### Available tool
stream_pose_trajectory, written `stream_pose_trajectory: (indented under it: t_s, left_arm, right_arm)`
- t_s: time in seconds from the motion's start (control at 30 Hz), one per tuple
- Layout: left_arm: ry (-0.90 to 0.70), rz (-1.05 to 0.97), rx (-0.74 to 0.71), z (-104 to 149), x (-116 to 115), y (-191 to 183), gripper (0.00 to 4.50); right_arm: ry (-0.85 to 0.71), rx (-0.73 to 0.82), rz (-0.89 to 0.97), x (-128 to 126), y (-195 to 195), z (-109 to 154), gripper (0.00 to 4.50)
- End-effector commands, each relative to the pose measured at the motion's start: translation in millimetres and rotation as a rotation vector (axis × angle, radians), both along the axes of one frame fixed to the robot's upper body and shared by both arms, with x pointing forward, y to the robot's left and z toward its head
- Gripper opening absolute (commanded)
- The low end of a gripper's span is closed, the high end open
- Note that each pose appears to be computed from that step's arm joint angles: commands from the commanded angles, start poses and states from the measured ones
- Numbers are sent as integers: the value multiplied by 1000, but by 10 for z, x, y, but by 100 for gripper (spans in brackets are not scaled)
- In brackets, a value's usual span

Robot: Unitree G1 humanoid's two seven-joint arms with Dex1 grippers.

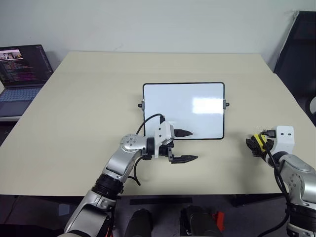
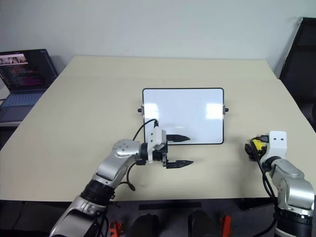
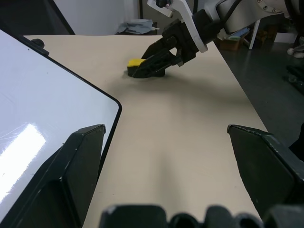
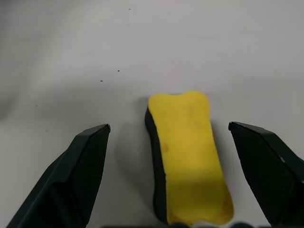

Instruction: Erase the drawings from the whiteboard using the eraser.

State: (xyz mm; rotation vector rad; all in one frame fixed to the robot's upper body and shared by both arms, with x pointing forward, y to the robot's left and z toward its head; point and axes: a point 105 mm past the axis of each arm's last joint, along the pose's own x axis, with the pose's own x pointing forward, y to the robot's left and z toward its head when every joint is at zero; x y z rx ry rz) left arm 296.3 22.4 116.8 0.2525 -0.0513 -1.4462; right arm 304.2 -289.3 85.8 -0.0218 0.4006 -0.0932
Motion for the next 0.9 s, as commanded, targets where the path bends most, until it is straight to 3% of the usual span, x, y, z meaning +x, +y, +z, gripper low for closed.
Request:
stream_pose_trajectory:
  t_s: [0.03,0.27,0.53,0.77,0.9]
  left_arm:
    - [-50,9,-25,140,-2,-1,450]
    - [-71,266,-28,80,27,259,450]
    - [-57,784,-142,15,-45,679,450]
    - [-113,1092,-139,-140,-182,1052,450]
    - [-141,1152,-143,-147,-263,1127,450]
  right_arm:
    - [-81,-46,-20,-6,-52,241,446]
    - [-143,-102,40,-209,98,388,446]
    - [-347,-113,33,-613,303,481,446]
    - [-400,-91,-55,-875,266,315,446]
    - [-375,-65,-79,-946,267,185,446]
